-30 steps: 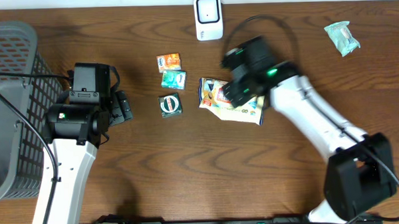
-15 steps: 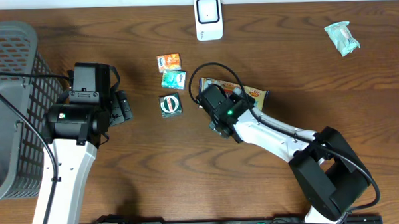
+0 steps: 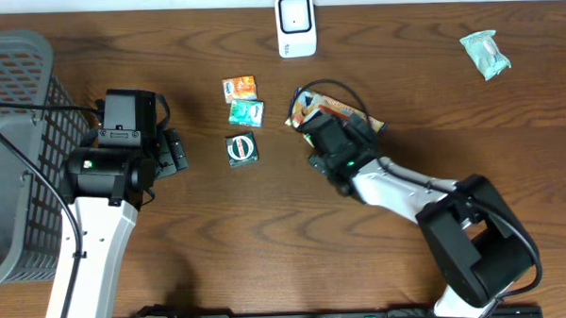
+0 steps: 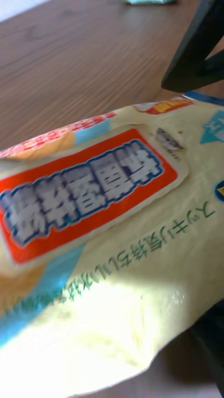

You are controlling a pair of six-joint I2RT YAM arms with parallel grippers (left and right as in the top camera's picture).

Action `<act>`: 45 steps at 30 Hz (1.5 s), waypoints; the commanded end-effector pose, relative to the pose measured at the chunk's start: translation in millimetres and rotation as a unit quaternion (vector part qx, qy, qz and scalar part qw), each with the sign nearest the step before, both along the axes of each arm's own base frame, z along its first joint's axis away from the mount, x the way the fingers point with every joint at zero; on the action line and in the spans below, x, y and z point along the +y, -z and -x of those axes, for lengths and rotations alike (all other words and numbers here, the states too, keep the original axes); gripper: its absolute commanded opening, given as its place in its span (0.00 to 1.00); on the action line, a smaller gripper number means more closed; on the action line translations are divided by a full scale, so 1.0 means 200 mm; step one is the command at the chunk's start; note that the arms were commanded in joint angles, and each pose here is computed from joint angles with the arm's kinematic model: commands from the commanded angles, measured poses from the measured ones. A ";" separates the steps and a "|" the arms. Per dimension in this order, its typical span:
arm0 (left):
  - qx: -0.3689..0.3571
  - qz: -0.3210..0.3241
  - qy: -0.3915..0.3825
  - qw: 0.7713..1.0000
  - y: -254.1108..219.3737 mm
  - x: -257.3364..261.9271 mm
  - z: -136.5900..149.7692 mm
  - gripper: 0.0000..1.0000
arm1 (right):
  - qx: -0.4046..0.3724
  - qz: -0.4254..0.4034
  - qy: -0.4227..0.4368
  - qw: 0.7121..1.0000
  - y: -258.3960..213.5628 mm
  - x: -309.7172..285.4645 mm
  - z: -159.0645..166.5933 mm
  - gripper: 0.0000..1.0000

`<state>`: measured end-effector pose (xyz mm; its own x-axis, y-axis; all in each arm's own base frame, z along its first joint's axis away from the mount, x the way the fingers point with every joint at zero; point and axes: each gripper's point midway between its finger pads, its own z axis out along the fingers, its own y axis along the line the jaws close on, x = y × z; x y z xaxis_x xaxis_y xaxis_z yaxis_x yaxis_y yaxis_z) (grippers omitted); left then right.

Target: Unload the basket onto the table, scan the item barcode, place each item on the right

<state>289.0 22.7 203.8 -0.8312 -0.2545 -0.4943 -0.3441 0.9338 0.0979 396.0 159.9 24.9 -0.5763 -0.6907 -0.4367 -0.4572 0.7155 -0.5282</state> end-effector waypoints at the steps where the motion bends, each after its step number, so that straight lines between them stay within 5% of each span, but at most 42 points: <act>1: -0.005 0.000 -0.002 1.000 -0.02 0.00 -0.01 0.98 | 0.050 -0.033 -0.008 0.998 0.12 -0.09 0.02 0.97; 8: -0.006 0.000 -0.002 1.000 -0.02 0.00 -0.01 0.98 | 0.067 -0.100 -0.004 0.993 0.13 -0.15 -0.03 0.89; 10: -0.005 0.000 -0.002 1.000 -0.02 0.00 -0.01 0.98 | 0.063 -0.111 -0.006 0.992 0.13 -0.15 -0.04 0.74; 12: -0.005 0.000 -0.002 1.000 -0.02 0.00 -0.01 0.98 | 0.063 -0.122 -0.011 0.991 0.12 -0.13 -0.05 0.32; 16: -0.006 0.000 -0.002 1.000 -0.02 0.00 -0.01 0.98 | 0.067 -0.180 0.021 0.981 0.10 -0.08 -0.05 0.02; 23: -0.005 0.000 -0.002 1.000 -0.02 0.00 -0.01 0.98 | 0.153 -0.366 0.036 0.917 -0.09 0.18 0.00 0.01; 29: -0.006 0.000 -0.002 1.000 -0.02 0.00 -0.01 0.97 | 0.278 -0.584 -0.038 0.762 -0.56 0.44 0.12 0.01; 33: -0.005 0.000 -0.002 1.000 -0.02 0.00 -0.01 0.98 | 0.359 -0.654 -0.046 0.664 -0.73 0.44 0.20 0.01; 38: -0.006 0.000 -0.002 1.000 -0.02 0.00 -0.01 0.98 | 0.440 -0.688 -0.029 0.576 -0.84 0.40 0.28 0.01; 42: -0.006 0.000 -0.002 1.000 -0.02 0.00 -0.01 0.98 | 0.441 -0.691 0.013 0.573 -0.81 0.36 0.25 0.01; 45: -0.006 0.000 -0.002 1.000 -0.02 0.00 -0.01 0.98 | 0.371 -0.672 -0.011 0.641 -0.74 0.34 0.17 0.04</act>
